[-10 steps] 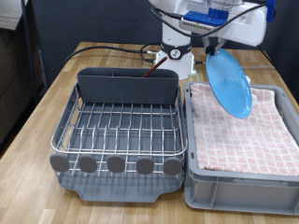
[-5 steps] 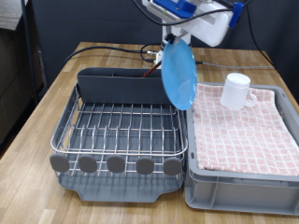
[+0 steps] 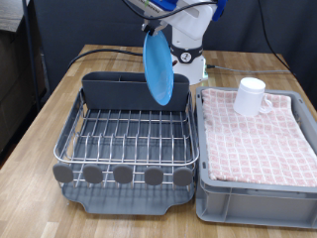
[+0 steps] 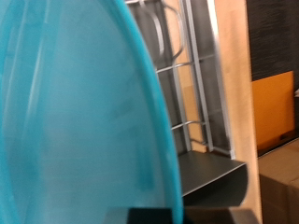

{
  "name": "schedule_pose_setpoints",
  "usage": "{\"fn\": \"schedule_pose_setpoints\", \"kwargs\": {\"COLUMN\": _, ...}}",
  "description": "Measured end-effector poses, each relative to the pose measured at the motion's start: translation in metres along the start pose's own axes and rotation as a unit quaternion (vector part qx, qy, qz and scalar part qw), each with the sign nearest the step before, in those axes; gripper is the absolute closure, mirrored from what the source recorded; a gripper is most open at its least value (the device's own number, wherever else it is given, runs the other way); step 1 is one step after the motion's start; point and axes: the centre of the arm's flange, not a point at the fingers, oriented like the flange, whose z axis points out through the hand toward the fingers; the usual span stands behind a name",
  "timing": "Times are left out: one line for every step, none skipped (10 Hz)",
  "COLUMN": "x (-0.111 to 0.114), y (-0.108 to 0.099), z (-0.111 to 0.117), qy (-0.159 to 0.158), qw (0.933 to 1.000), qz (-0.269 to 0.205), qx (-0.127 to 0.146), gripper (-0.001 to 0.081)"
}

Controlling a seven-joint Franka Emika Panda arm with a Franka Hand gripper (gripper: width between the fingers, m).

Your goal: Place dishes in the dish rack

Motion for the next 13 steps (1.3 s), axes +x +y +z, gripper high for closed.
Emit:
{"fn": "schedule_pose_setpoints", "kwargs": {"x": 0.006, "y": 0.002, "z": 0.001, "qy": 0.027, "qw": 0.9996, "qz": -0.009, "qx": -0.007, "gripper": 0.0788}}
{"fn": "schedule_pose_setpoints", "kwargs": {"x": 0.015, "y": 0.007, "z": 0.003, "qy": 0.052, "qw": 0.9982, "qz": -0.023, "qx": -0.017, "gripper": 0.0788}}
{"fn": "schedule_pose_setpoints", "kwargs": {"x": 0.025, "y": 0.011, "z": 0.005, "qy": 0.075, "qw": 0.9960, "qz": -0.044, "qx": -0.022, "gripper": 0.0788}}
{"fn": "schedule_pose_setpoints", "kwargs": {"x": 0.036, "y": 0.013, "z": 0.007, "qy": 0.097, "qw": 0.9928, "qz": -0.066, "qx": -0.024, "gripper": 0.0788}}
{"fn": "schedule_pose_setpoints", "kwargs": {"x": 0.047, "y": 0.013, "z": 0.011, "qy": 0.117, "qw": 0.9887, "qz": -0.092, "qx": -0.022, "gripper": 0.0788}}
{"fn": "schedule_pose_setpoints", "kwargs": {"x": 0.056, "y": 0.013, "z": 0.018, "qy": 0.128, "qw": 0.9849, "qz": -0.114, "qx": -0.020, "gripper": 0.0788}}
{"fn": "schedule_pose_setpoints", "kwargs": {"x": 0.066, "y": 0.013, "z": 0.026, "qy": 0.134, "qw": 0.9826, "qz": -0.128, "qx": -0.018, "gripper": 0.0788}}
{"fn": "schedule_pose_setpoints", "kwargs": {"x": 0.073, "y": 0.012, "z": 0.034, "qy": 0.136, "qw": 0.9817, "qz": -0.133, "qx": -0.016, "gripper": 0.0788}}
{"fn": "schedule_pose_setpoints", "kwargs": {"x": 0.078, "y": 0.011, "z": 0.039, "qy": 0.136, "qw": 0.9816, "qz": -0.134, "qx": -0.018, "gripper": 0.0788}}
{"fn": "schedule_pose_setpoints", "kwargs": {"x": 0.080, "y": 0.008, "z": 0.040, "qy": 0.137, "qw": 0.9813, "qz": -0.134, "qx": -0.021, "gripper": 0.0789}}
{"fn": "schedule_pose_setpoints", "kwargs": {"x": 0.080, "y": 0.008, "z": 0.040, "qy": 0.137, "qw": 0.9813, "qz": -0.134, "qx": -0.021, "gripper": 0.0789}}
{"fn": "schedule_pose_setpoints", "kwargs": {"x": 0.079, "y": 0.008, "z": 0.040, "qy": 0.139, "qw": 0.9805, "qz": -0.137, "qx": -0.022, "gripper": 0.0789}}
{"fn": "schedule_pose_setpoints", "kwargs": {"x": 0.079, "y": 0.007, "z": 0.039, "qy": 0.148, "qw": 0.9782, "qz": -0.144, "qx": -0.026, "gripper": 0.0789}}
